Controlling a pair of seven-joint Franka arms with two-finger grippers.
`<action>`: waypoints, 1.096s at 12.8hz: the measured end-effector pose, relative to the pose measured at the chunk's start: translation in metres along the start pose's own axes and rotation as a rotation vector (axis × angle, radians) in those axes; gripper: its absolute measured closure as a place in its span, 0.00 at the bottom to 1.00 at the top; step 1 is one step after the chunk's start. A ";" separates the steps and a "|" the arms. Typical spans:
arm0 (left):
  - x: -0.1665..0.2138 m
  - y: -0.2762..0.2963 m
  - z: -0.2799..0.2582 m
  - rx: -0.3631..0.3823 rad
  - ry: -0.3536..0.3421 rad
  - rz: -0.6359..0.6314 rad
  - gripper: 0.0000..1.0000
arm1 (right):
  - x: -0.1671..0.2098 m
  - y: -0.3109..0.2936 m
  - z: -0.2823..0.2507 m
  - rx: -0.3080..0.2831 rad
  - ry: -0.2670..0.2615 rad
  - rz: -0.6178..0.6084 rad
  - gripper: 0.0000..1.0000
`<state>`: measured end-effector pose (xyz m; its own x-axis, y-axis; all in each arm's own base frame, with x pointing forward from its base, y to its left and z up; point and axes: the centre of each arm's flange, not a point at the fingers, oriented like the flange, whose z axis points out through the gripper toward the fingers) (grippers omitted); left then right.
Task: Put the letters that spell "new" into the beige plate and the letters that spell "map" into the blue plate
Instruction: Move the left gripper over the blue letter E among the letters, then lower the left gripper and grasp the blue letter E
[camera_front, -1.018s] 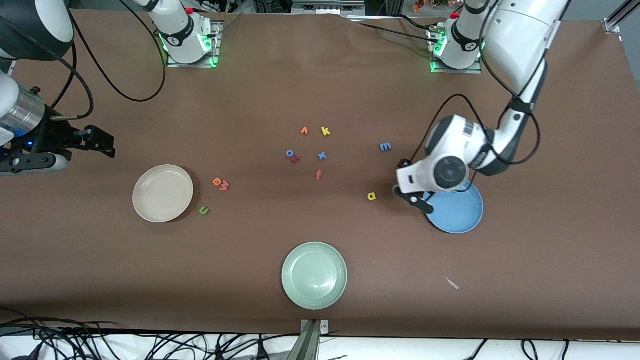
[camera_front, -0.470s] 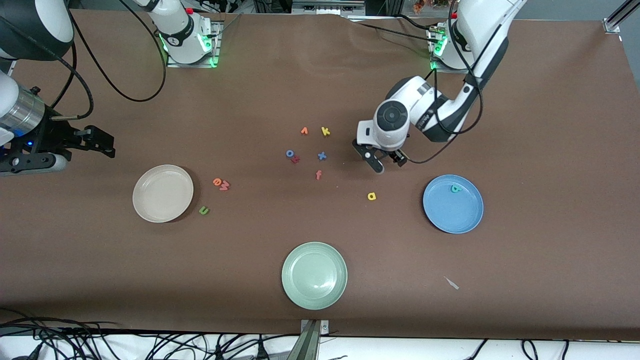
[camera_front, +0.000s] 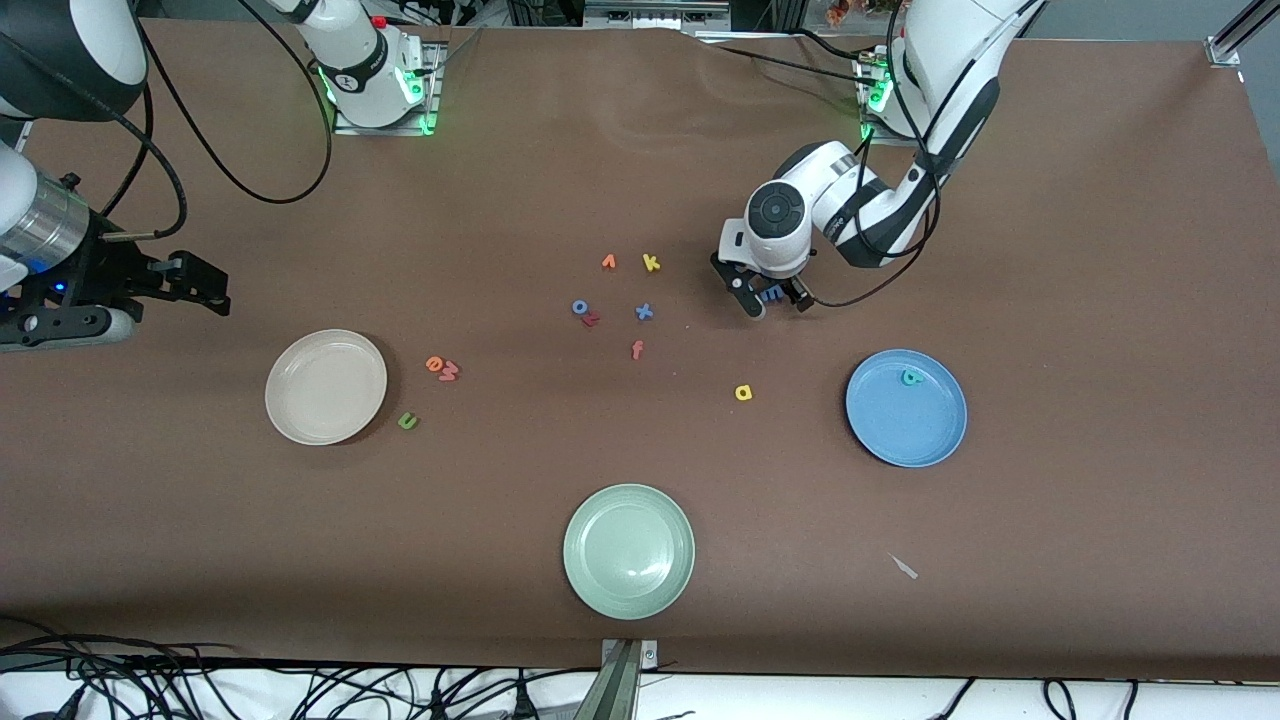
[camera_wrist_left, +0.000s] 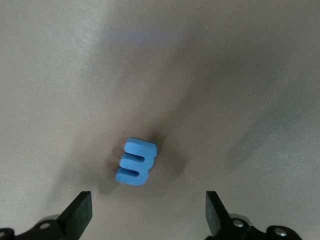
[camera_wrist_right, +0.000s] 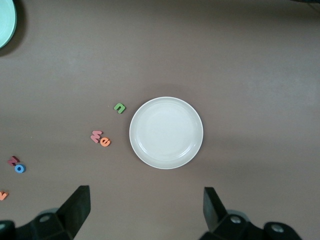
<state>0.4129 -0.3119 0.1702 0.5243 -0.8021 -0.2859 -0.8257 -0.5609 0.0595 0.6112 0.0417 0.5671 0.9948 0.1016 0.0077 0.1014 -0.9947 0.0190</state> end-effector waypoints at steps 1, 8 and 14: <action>0.001 0.001 -0.001 0.001 0.004 0.003 0.00 | 0.000 0.000 0.000 0.000 0.000 0.000 0.00; 0.009 0.006 0.001 0.091 0.032 0.107 0.12 | 0.000 0.000 0.000 0.000 -0.001 0.000 0.00; 0.014 0.006 -0.001 0.099 0.052 0.120 0.58 | 0.000 -0.001 0.001 0.006 -0.002 0.000 0.00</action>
<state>0.4150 -0.3267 0.1671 0.4283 -0.8732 -0.2324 -0.8983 -0.4393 -0.0051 0.6116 0.0425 0.5658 0.9948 0.1013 0.0056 0.1013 -0.9948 0.0133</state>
